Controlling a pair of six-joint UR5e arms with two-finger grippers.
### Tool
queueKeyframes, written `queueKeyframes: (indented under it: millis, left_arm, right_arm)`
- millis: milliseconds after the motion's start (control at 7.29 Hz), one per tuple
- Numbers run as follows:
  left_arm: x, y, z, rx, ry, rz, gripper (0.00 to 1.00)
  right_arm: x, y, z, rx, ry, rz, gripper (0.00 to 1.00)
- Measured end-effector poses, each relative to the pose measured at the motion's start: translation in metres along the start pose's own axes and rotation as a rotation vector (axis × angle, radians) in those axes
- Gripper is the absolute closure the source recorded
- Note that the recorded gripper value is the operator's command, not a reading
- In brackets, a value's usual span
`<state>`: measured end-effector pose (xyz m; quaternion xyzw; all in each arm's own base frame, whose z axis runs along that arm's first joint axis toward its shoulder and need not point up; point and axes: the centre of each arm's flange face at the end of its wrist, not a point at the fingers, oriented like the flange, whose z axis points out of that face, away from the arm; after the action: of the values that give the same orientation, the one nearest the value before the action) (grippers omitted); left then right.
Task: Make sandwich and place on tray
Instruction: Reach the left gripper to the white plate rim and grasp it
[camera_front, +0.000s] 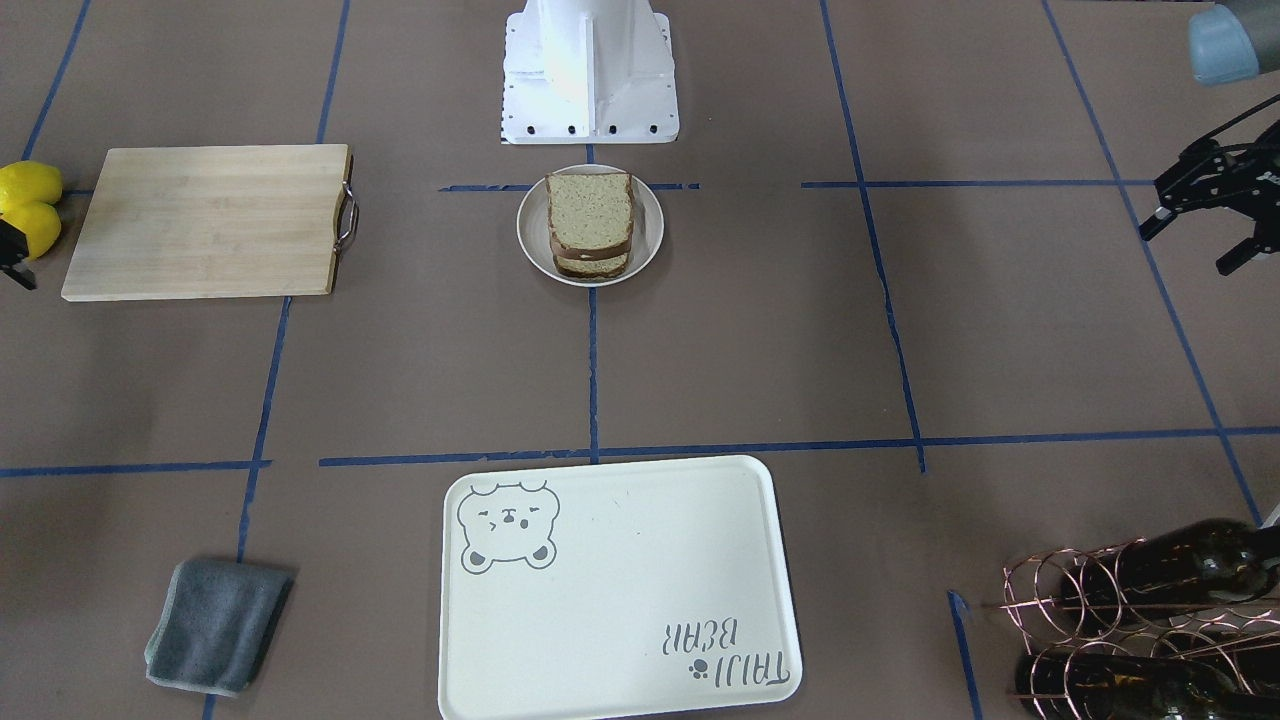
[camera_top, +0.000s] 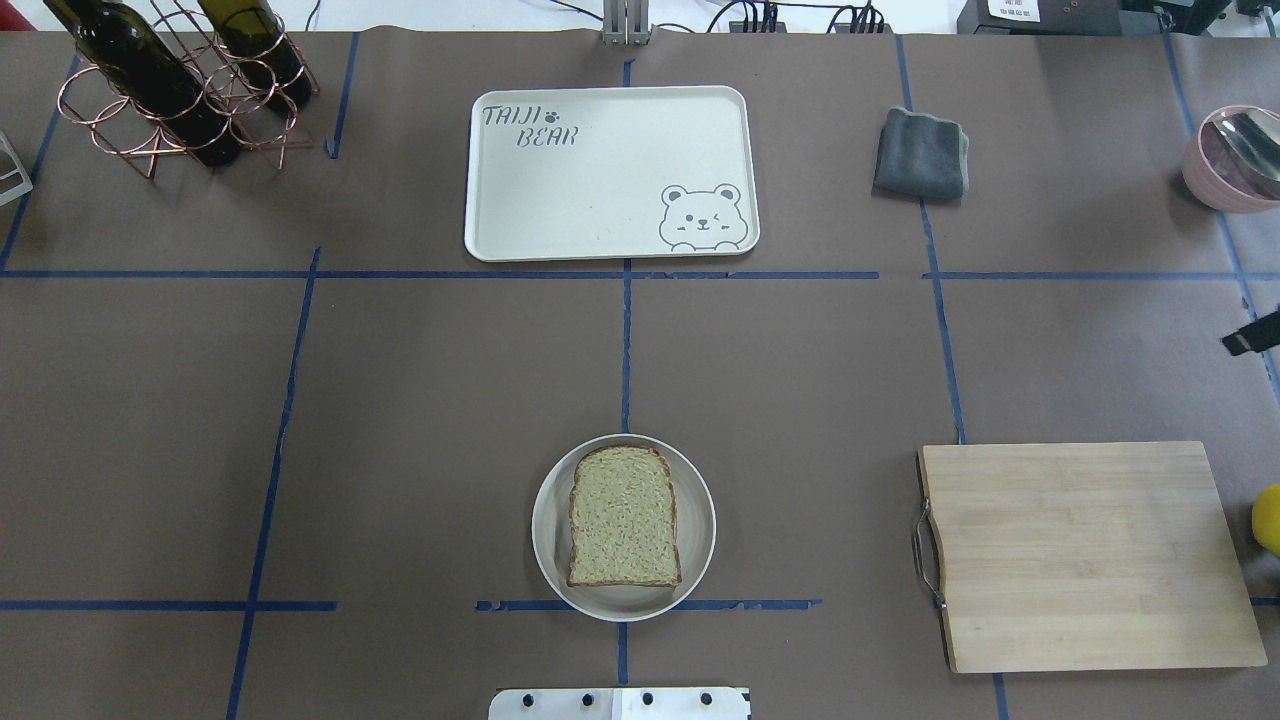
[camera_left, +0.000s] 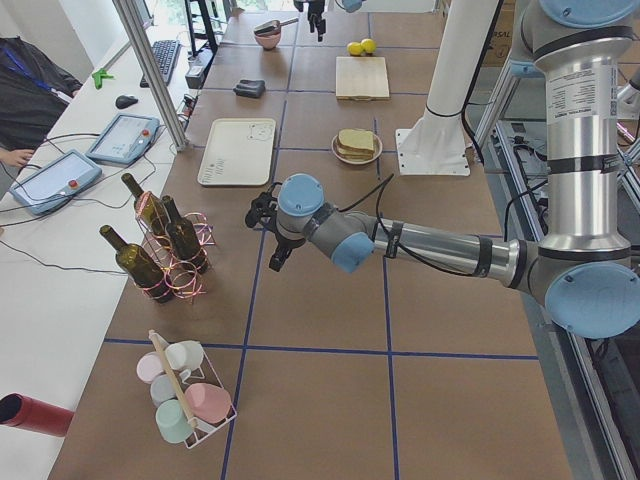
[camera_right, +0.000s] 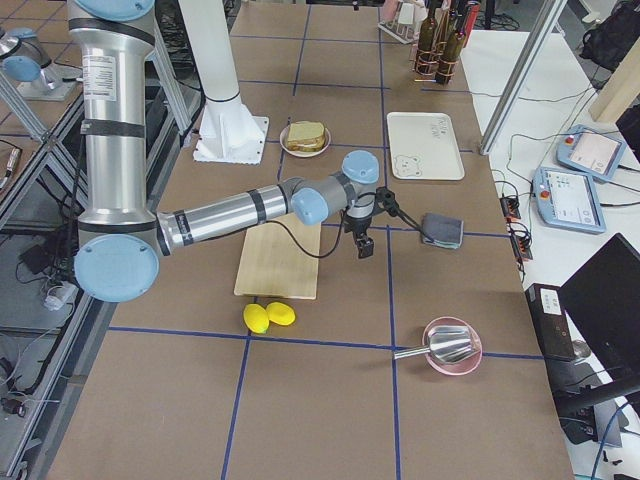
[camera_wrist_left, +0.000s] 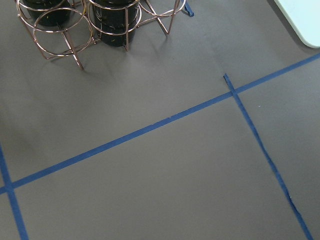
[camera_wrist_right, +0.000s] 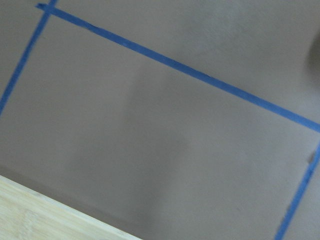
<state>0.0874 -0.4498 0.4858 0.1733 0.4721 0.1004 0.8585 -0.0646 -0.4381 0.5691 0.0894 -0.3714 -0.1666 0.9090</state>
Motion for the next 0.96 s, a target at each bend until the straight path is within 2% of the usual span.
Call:
queueKeyframes:
  millis: [274,549,960]
  left_arm:
    - [0.093,-0.003,0.032,-0.010,0.019,-0.129,0.00]
    - [0.203,-0.013,0.076,-0.019,0.087,-0.282,0.00]
    - [0.327,0.000,0.123,-0.022,0.168,-0.445,0.00]
  right_arm:
    - [0.047,0.056,-0.010,-0.008,0.017,0.114,0.00]
    - [0.066,0.082,-0.022,0.007,0.026,0.176,0.00]
    - [0.077,0.119,-0.034,0.020,-0.013,0.238,0.00]
